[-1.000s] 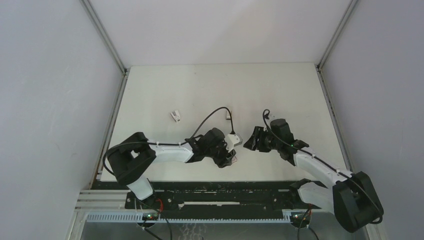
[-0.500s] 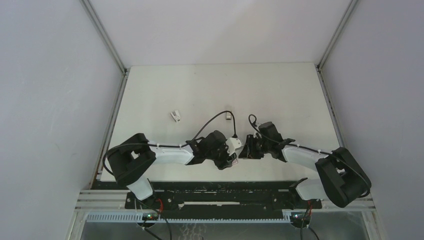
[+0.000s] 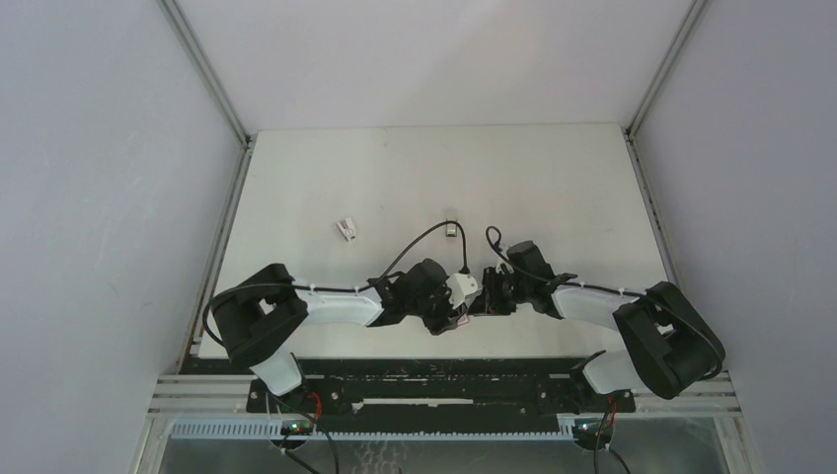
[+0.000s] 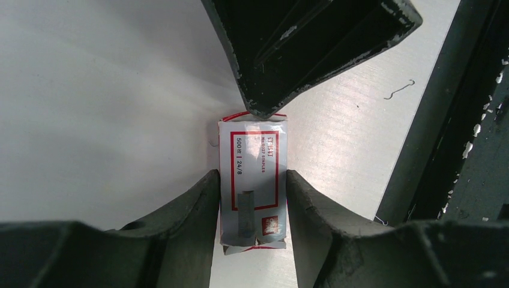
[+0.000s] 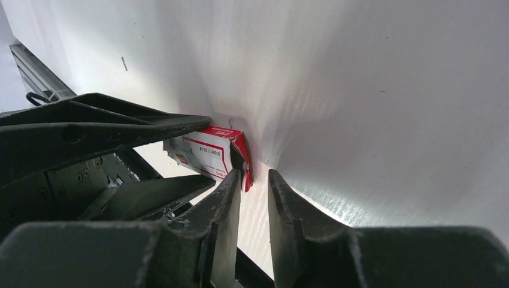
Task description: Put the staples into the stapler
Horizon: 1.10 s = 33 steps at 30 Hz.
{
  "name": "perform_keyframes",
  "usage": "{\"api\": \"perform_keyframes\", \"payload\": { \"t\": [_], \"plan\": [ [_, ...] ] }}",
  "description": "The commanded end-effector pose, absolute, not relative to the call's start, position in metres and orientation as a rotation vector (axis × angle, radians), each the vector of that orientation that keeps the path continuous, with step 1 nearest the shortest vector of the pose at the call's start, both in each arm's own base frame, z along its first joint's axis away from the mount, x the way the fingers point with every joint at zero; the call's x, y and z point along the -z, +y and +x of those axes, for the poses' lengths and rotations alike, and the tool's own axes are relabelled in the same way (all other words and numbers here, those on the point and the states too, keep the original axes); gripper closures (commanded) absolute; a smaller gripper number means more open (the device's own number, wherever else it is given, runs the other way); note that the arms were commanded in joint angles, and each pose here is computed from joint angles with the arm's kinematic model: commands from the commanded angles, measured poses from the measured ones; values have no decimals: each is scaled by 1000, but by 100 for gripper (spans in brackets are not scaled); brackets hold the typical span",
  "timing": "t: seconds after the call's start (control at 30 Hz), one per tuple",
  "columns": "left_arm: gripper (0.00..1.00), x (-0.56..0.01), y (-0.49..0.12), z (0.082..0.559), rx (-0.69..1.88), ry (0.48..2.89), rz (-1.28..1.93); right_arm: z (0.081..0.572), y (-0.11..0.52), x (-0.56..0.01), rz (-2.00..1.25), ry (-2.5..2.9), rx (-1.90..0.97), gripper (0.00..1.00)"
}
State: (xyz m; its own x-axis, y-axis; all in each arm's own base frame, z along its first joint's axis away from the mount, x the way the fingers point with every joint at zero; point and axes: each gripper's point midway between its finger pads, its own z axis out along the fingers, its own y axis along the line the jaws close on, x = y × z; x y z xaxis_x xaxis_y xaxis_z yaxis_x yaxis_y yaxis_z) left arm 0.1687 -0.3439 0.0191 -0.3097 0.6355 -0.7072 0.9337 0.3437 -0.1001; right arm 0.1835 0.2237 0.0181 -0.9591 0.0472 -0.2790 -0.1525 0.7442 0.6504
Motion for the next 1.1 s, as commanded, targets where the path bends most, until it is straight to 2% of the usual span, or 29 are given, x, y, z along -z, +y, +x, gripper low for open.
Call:
{"api": "perform_keyframes", "payload": {
  "t": [0.0,0.47,0.77,0.83,0.93,1.07],
  "plan": [
    [52,-23,-345,171,656,2031,1388,195,238,-32,-117,2600,-1093,78],
    [52,-23,-345,169,652,2026,1404,189,247,-31,-150,2607,-1122,82],
    [52,-21,-347,166,652,2028,1420,186,252,-31,-175,2603,-1162,100],
    [49,-18,-346,166,641,2034,1429,187,252,-31,-173,2600,-1151,100],
    [37,-17,-346,168,623,2038,1429,189,249,-31,-169,2596,-1123,100],
    [35,-15,-345,170,602,2043,1434,188,248,-32,-172,2595,-1110,100]
  ]
}}
